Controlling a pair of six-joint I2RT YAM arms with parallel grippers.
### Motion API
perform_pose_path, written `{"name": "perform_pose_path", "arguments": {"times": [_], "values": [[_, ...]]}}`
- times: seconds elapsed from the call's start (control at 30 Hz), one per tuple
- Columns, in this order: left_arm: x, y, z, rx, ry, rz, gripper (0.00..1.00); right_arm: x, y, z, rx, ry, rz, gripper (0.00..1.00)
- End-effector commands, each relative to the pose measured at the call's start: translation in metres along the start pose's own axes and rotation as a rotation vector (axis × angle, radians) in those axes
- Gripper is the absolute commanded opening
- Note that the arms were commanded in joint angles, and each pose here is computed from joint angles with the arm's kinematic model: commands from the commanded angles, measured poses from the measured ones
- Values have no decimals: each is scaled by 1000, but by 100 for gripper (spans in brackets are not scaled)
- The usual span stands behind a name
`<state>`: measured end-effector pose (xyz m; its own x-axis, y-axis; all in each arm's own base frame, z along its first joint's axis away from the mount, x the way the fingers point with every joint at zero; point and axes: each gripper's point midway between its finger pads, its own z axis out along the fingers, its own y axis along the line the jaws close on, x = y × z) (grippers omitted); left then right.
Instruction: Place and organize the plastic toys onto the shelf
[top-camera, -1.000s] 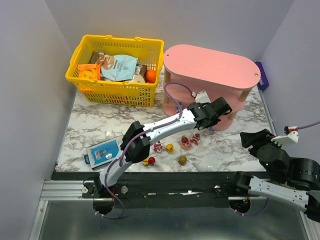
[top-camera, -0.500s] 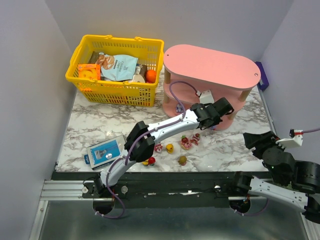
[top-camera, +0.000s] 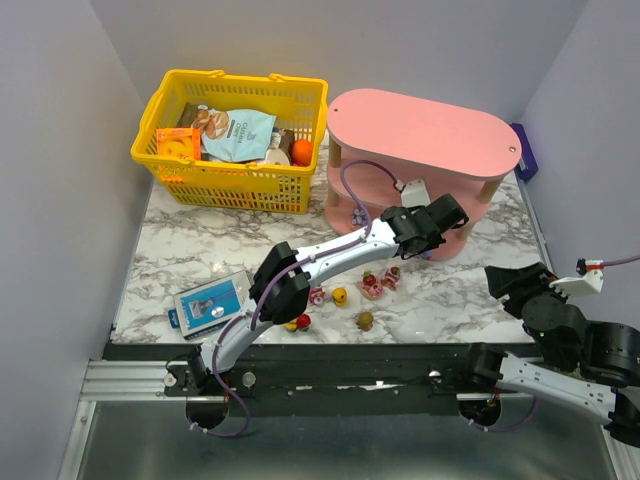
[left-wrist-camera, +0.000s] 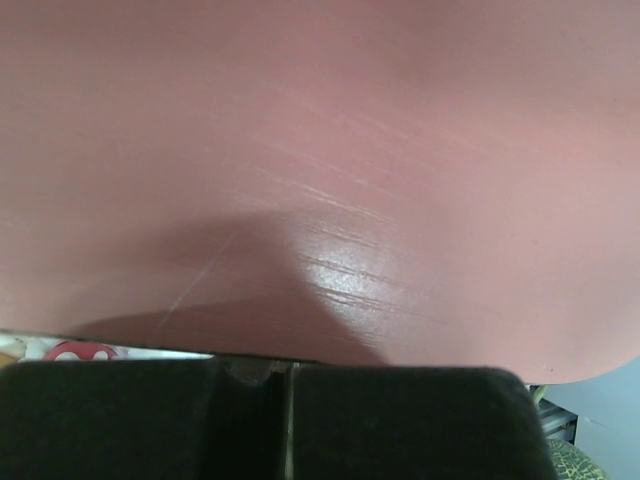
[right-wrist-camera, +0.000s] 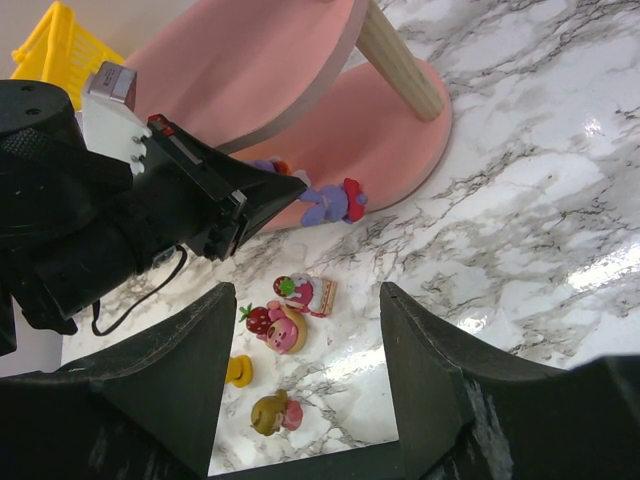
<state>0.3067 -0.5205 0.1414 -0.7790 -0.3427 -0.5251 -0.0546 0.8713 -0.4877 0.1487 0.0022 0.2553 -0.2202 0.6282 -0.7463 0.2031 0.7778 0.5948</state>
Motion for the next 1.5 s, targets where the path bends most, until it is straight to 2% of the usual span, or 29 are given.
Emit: {"name": "perform_pose_path", "arguments": {"times": [0.0,0.27,0.53,1.47], "values": [[-18,-1,14,9,-69,-15,0,0,-35,1,99,-29,-133,67],[-20,-2,17,19,-93,-46,2,0,-37,1,100,-32,-131,67],[-15,3,28,3,-87,-93,8,2,-38,2,103,-29,-133,67],[-26,37,38,-69,-177,-333,8,5,-40,3,112,-25,-143,67]]}}
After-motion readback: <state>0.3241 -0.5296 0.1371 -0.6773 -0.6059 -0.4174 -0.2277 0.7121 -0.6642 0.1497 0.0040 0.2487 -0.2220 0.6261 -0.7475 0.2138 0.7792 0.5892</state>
